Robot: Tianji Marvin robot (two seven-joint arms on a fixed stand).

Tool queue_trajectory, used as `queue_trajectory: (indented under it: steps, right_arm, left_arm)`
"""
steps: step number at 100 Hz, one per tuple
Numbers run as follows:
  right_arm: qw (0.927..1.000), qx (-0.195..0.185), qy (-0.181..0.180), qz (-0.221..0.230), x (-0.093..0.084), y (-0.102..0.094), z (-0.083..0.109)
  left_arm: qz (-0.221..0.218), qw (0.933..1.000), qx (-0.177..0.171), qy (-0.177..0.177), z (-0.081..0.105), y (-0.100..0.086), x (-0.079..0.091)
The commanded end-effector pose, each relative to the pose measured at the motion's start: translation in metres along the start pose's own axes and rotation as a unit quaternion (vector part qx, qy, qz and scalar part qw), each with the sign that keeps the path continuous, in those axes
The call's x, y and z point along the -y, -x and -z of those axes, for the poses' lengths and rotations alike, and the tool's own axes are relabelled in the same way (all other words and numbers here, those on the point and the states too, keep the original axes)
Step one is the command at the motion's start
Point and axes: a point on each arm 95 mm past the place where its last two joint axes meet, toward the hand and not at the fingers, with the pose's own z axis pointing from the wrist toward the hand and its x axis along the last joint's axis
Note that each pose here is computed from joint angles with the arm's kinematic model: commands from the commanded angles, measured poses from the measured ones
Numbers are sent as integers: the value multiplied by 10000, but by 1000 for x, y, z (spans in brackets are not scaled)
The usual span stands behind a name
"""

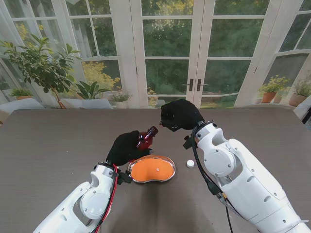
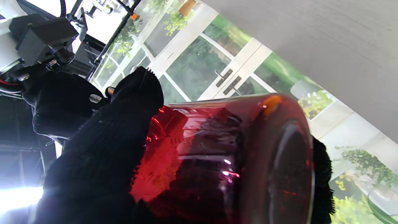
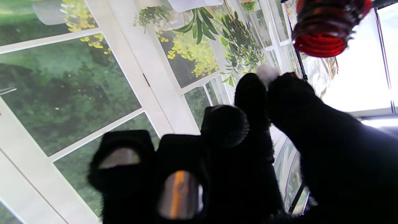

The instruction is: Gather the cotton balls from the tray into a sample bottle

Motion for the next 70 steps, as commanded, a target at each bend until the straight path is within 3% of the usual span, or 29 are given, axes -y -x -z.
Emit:
queue_trajectory:
  steps: [1,70]
  right_arm:
    - [9999,-95,-2,-87,1,-9,1]
    - [9992,-216,56,-329,7,-22,1]
  left_arm:
    - [75,10000,-41,36,-4,-5,-3]
    - [205,9996,-135,-100,-10,-5,-7]
